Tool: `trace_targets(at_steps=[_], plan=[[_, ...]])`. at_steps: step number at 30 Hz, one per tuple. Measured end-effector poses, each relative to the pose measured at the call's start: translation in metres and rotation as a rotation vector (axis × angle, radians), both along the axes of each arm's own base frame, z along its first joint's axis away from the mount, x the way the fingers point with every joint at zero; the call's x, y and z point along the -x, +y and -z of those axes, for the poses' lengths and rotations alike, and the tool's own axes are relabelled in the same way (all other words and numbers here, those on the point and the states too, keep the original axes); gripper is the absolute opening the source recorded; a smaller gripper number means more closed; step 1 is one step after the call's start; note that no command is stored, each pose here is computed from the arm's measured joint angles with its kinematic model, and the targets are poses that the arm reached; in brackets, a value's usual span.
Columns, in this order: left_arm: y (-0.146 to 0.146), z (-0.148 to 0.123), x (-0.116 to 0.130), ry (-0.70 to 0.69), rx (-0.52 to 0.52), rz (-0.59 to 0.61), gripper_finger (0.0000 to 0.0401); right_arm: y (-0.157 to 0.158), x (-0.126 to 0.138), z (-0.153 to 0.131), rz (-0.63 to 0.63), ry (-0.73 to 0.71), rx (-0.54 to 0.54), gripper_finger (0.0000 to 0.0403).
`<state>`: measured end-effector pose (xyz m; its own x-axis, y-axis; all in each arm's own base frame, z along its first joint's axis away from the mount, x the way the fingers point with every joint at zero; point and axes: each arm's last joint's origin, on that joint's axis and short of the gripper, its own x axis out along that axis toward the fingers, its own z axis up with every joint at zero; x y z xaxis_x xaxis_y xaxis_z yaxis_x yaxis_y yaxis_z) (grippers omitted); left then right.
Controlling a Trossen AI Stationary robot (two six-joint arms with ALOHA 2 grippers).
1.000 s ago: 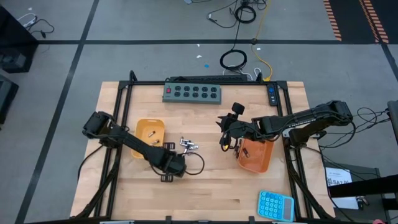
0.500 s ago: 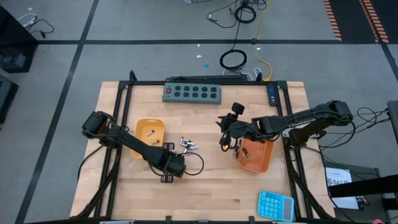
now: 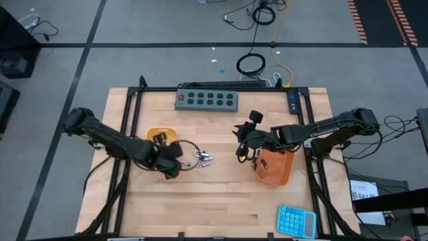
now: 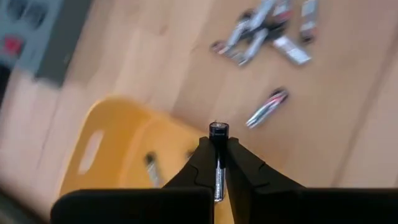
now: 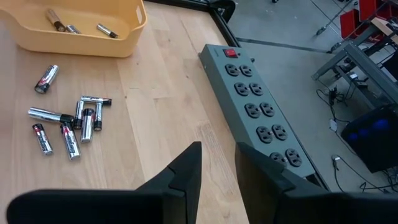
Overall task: Sort batteries
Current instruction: Put the silver battery into the yellow bin
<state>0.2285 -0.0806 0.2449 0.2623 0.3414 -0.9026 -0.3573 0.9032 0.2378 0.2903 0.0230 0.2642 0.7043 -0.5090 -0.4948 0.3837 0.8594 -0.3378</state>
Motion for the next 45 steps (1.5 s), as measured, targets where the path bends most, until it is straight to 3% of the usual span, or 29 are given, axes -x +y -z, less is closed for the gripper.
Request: trace_targets(at_steps=[10, 18, 27, 35, 45], plan=[[0.031, 0.054, 0.024, 0.072, 0.019, -0.22, 0.0018, 0.0, 0.0, 0.0, 0.0, -0.005, -0.001, 0.009], [0.054, 0.086, 0.032, 0.122, 0.113, -0.26, 0.003, 0.0, 0.0, -0.001, -0.001, -0.007, 0.0, 0.009], [0.059, 0.087, 0.031, 0.125, 0.12, -0.276, 0.0081, 0.0, 0.0, 0.0, -0.002, -0.002, 0.002, 0.009], [0.059, 0.086, 0.031, 0.13, 0.122, -0.277, 0.0089, 0.0, 0.0, 0.0, -0.002, -0.002, 0.002, 0.009], [0.057, 0.041, 0.009, 0.09, 0.072, -0.149, 0.0091, 0.0, 0.0, 0.0, -0.002, -0.002, 0.002, 0.009]])
